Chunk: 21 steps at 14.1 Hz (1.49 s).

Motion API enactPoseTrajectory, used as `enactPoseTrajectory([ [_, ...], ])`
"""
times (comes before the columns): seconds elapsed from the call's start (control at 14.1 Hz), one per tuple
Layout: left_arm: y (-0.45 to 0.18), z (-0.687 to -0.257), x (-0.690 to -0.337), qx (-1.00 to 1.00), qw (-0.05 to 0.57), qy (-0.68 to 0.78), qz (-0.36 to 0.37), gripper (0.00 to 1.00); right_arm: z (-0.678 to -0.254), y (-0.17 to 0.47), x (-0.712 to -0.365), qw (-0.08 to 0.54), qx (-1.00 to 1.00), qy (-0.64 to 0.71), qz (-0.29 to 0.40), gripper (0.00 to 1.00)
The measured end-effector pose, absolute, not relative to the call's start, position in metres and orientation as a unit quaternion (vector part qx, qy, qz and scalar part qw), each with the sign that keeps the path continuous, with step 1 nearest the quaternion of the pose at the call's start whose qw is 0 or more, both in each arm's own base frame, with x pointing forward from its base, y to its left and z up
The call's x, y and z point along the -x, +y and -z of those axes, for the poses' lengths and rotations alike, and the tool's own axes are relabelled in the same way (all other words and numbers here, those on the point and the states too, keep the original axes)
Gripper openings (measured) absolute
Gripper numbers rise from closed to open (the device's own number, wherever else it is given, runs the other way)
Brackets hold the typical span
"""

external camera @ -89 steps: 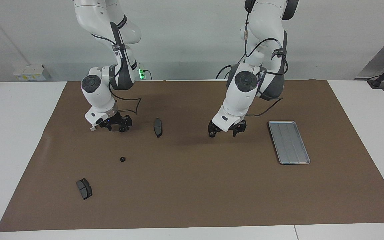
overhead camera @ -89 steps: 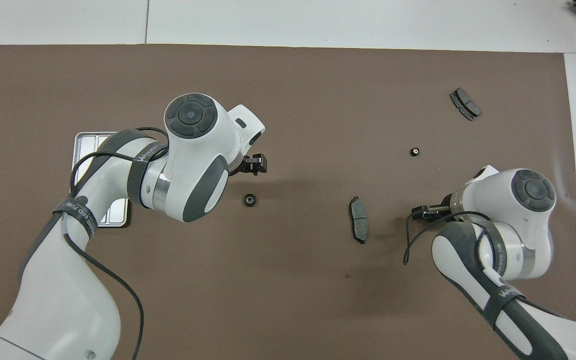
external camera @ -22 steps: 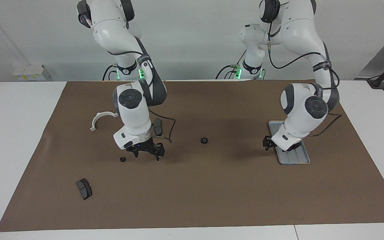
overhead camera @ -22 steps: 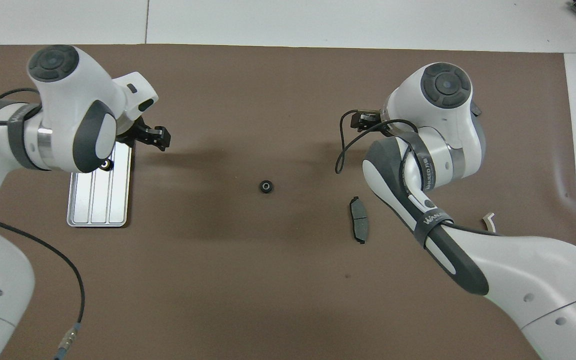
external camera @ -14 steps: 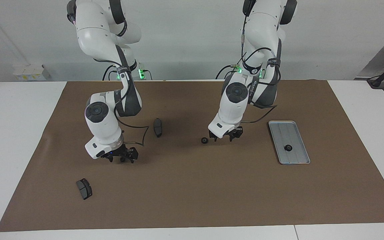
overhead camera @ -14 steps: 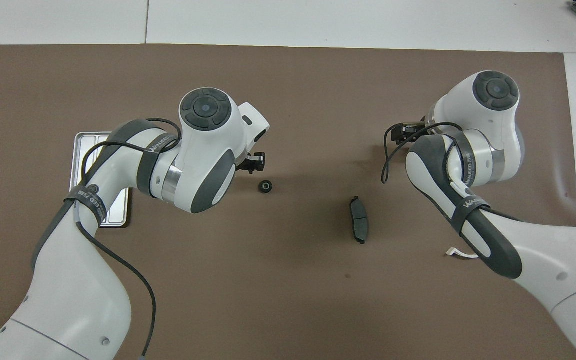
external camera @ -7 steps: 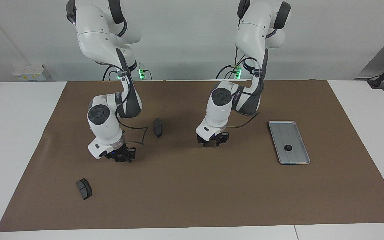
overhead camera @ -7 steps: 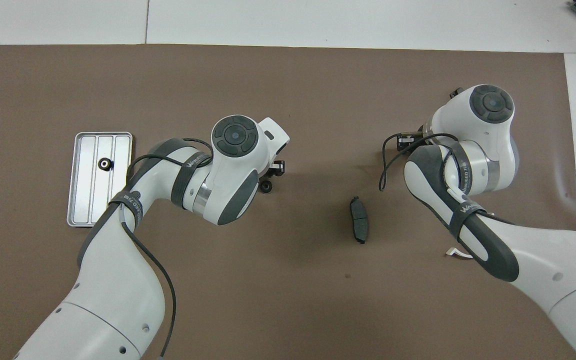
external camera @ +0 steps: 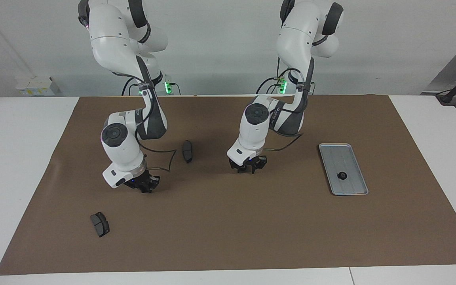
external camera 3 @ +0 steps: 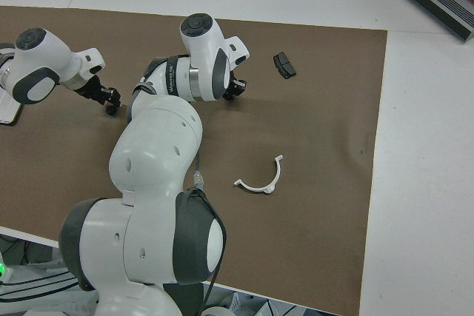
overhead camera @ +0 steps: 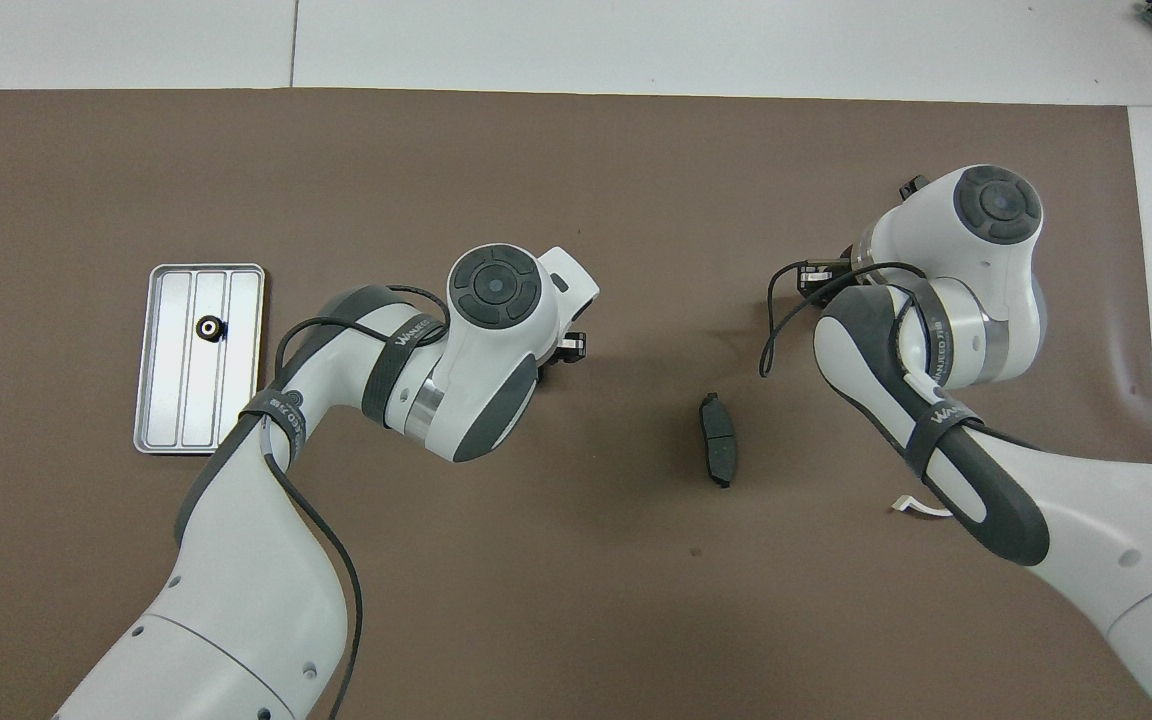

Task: Pick bearing gear from pile to tray

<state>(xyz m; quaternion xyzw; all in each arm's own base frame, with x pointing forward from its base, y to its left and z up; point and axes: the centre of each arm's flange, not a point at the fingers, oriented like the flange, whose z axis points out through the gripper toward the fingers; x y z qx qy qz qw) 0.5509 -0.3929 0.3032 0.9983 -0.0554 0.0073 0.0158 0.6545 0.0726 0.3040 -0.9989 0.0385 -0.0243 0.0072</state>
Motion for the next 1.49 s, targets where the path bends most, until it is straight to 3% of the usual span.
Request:
enactPoseTrajectory([
  [0.57, -0.4, -0.295, -0.538, -0.998, 0.008, -0.064, 0.005, 0.52, -0.364, 0.121, -0.64, 0.028, 0.998, 0.039, 0.032, 0.24],
  [0.71, -0.399, -0.295, -0.538, -0.998, 0.007, -0.063, 0.007, 0.47, -0.373, 0.132, -0.636, 0.028, 0.998, 0.04, 0.028, 0.24],
  [0.85, -0.399, -0.296, -0.538, -0.998, 0.006, -0.063, 0.008, 0.35, -0.382, 0.147, -0.631, 0.029, 0.998, 0.045, 0.028, 0.24],
  [0.99, -0.397, -0.297, -0.54, -0.998, 0.005, -0.061, 0.007, 0.35, -0.388, 0.163, -0.626, 0.03, 0.998, 0.049, 0.027, 0.24],
  [1.28, -0.37, -0.326, -0.566, -0.999, 0.011, -0.034, -0.013, 0.35, -0.392, 0.189, -0.618, 0.032, 0.998, 0.054, 0.029, 0.24],
  [1.49, -0.292, -0.37, -0.6, -1.0, 0.006, -0.024, -0.005, 0.35, -0.392, 0.212, -0.611, 0.034, 0.997, 0.065, 0.028, 0.24],
])
